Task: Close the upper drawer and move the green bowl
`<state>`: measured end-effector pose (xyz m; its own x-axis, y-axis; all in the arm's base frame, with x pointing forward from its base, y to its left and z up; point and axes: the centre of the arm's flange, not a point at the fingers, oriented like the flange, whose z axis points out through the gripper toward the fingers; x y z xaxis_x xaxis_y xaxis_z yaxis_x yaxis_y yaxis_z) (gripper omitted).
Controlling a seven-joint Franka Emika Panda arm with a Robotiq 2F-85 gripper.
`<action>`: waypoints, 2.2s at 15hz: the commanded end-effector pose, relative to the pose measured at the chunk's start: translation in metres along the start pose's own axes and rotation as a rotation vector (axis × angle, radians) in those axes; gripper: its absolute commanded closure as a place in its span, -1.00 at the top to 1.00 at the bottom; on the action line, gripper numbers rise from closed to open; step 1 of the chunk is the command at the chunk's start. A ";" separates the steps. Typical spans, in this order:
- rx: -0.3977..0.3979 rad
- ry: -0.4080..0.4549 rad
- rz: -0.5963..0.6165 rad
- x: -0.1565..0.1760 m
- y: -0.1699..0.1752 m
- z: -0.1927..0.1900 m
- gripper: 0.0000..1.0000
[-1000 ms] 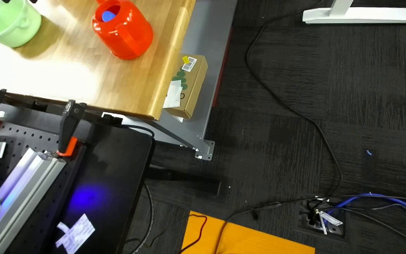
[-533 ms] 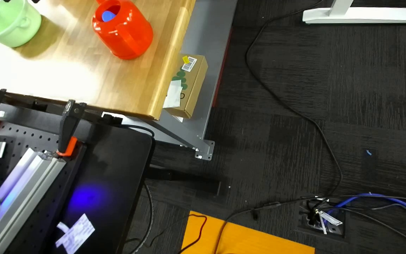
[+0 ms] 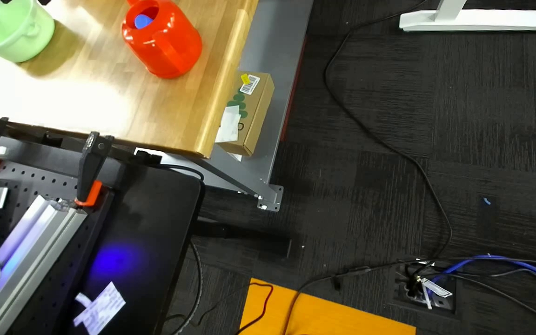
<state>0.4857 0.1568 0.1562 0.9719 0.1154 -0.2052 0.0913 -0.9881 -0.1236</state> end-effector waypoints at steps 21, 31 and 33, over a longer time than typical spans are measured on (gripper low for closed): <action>-0.103 0.009 -0.111 -0.007 -0.044 0.006 1.00; -0.086 0.011 -0.109 -0.026 -0.036 0.028 0.85; -0.079 0.003 -0.111 -0.025 -0.031 0.029 0.47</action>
<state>0.4528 0.1957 0.1395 0.9538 0.2194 -0.2052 0.2136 -0.9756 -0.0502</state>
